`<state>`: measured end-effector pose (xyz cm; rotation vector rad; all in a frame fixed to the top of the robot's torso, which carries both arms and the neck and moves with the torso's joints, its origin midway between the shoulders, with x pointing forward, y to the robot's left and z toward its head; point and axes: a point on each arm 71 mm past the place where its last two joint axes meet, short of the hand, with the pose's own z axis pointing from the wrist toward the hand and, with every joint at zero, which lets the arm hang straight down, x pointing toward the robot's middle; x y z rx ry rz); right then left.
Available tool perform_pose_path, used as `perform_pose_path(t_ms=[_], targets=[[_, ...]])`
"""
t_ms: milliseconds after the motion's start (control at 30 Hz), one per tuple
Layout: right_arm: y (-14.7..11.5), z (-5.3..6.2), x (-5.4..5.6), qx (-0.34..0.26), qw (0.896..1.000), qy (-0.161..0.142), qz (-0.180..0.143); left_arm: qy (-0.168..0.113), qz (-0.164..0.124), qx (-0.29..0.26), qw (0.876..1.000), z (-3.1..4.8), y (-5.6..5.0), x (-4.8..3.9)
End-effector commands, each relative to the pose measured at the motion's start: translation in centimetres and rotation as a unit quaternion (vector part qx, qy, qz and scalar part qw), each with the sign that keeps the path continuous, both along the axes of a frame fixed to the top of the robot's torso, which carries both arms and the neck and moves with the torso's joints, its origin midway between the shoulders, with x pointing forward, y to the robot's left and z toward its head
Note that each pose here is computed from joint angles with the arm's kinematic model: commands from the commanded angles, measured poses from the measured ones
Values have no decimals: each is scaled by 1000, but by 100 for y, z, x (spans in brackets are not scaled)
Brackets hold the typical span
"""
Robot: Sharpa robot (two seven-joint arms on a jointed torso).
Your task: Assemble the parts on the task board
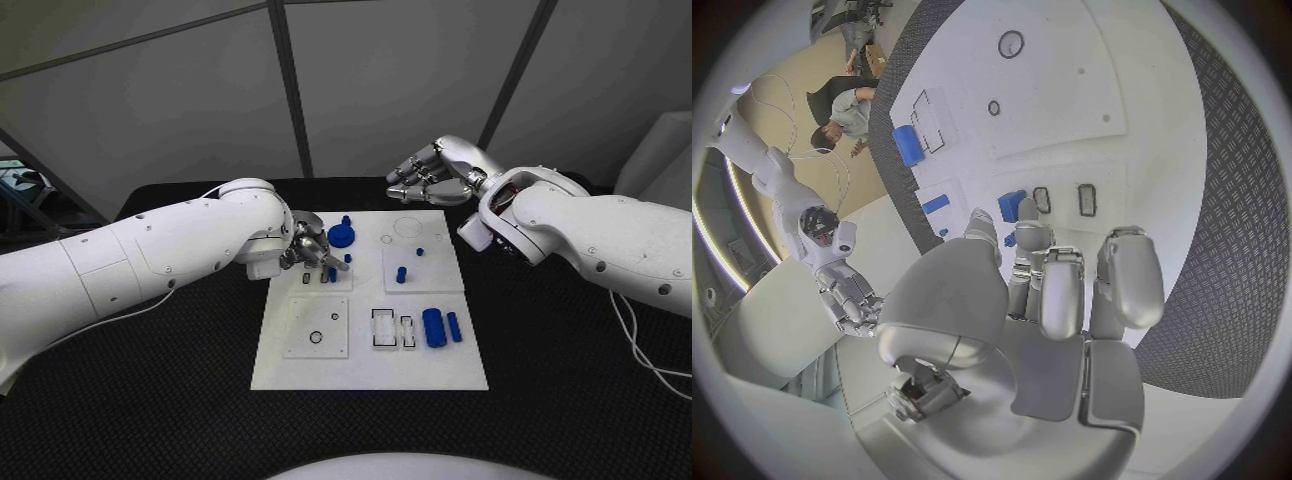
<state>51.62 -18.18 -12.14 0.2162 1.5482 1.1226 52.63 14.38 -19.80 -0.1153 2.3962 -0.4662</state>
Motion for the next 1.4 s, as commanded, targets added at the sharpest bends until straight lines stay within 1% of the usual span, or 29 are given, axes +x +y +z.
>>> perform_pose_path(t_ms=[33, 233, 500, 1100, 1400], targets=[[13, 9, -1, -1, 1000, 0, 5, 9, -3, 1, 1000, 1, -17, -10], [16, 7, 0, -2, 1000, 1, 5, 10, -2, 1, 1000, -3, -15, -1], [29, 5, 3, -2, 1000, 2, 7, 21, -1, -5, 1000, -14, -26, 5], [45, 0, 4, -2, 1000, 4, 10, 27, -5, 0, 1000, -28, -53, 24], [47, -2, 5, -3, 1000, 5, 10, 28, -7, 6, 1000, -35, -40, 31]])
